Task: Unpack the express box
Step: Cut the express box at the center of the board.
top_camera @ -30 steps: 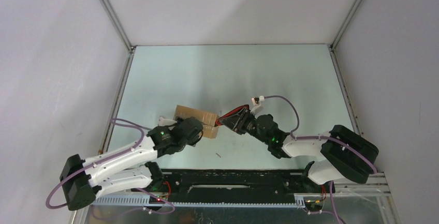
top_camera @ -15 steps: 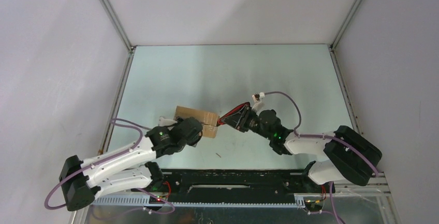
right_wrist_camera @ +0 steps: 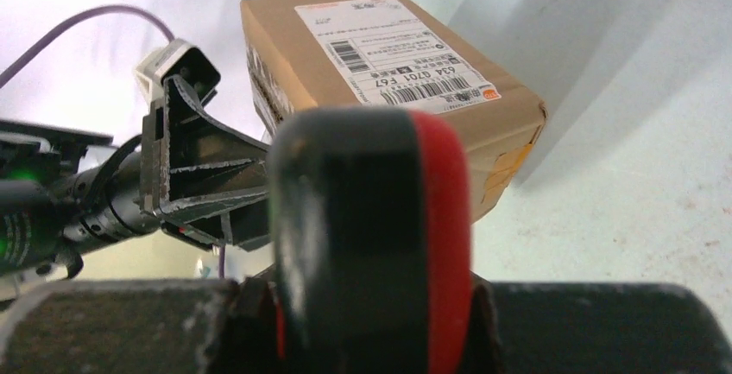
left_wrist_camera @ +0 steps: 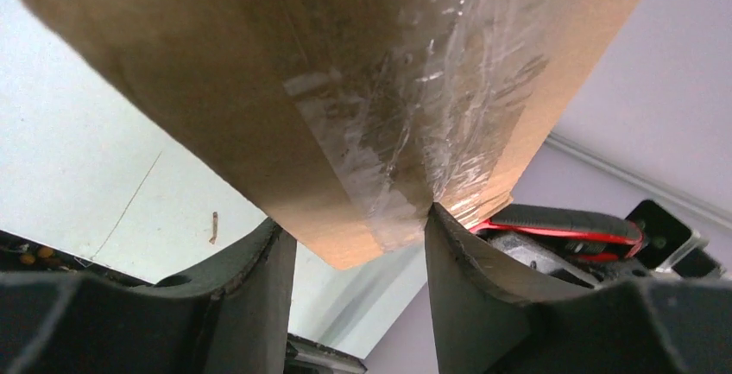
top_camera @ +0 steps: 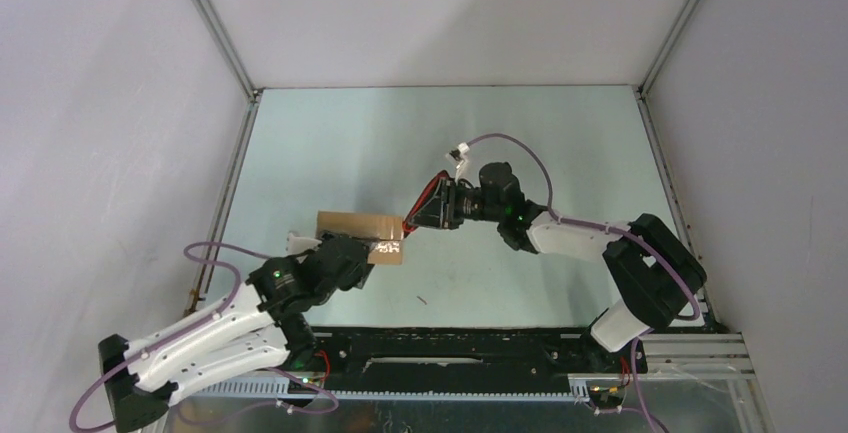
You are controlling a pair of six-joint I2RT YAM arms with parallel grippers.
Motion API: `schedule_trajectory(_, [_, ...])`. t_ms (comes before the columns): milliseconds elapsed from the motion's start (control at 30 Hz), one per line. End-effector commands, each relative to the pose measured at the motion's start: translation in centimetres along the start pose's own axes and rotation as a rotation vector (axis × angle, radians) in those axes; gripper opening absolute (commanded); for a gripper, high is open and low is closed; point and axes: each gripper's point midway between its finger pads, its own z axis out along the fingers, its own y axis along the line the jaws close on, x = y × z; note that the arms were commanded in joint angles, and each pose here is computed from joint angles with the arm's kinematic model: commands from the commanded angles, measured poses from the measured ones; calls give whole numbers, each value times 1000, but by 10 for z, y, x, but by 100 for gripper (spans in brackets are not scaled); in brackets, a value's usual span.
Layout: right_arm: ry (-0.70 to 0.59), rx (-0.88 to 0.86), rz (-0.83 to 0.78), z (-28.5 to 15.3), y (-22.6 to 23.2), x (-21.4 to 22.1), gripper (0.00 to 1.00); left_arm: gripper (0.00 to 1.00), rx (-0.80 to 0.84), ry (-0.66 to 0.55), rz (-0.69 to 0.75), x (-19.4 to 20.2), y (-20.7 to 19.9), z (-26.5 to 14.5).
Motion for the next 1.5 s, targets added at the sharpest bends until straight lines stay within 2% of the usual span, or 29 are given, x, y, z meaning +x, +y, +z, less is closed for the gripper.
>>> schedule_trajectory(0, [72,64,-102,-1,-19,-4,0,26,102,-41,114,-18,-6,-10])
schedule_trajectory(100, [67,83,-131,-4,-16,-10,0,54,170,-49,269,-24,-22,-26])
schedule_trajectory(200, [74,122,-171,-5,-15,-19,0,69,190,-48,395,-29,-33,-42])
schedule_trajectory(300, [116,190,-190,-5,-23,-20,0,78,194,10,523,-24,-46,-54])
schedule_trajectory(433, [110,176,-218,-12,-17,-27,0,83,204,83,707,-11,-67,-62])
schedule_trajectory(500, [116,120,-242,-12,-5,-27,0,84,186,97,919,-10,-78,-55])
schedule_trajectory(633, [148,90,-257,-10,-3,-25,0,91,27,78,1385,-22,-102,-40])
schedule_trajectory(700, [165,84,-279,-14,-7,-25,0,98,63,133,1578,-13,-110,-42])
schedule_trajectory(833, [179,91,-322,-26,-18,-34,0,100,244,255,1881,26,-111,-55])
schedule_trajectory(933, [186,46,-320,-29,-15,-37,0,100,362,373,1970,46,-98,-53])
schedule_trajectory(1067, [218,44,-327,-32,-18,-30,0,100,633,383,2035,69,-90,-57])
schedule_trajectory(1200, [219,30,-336,-34,-14,-29,0,100,775,368,2159,79,-73,-40])
schedule_trajectory(1300, [211,29,-332,-35,-13,-29,0,100,831,334,2201,85,-72,-27])
schedule_trajectory(1400, [207,26,-324,-35,-14,-27,0,100,807,422,2247,89,-53,-12])
schedule_trajectory(1467, [211,26,-306,-34,-16,-26,0,100,820,425,2259,91,-45,-3])
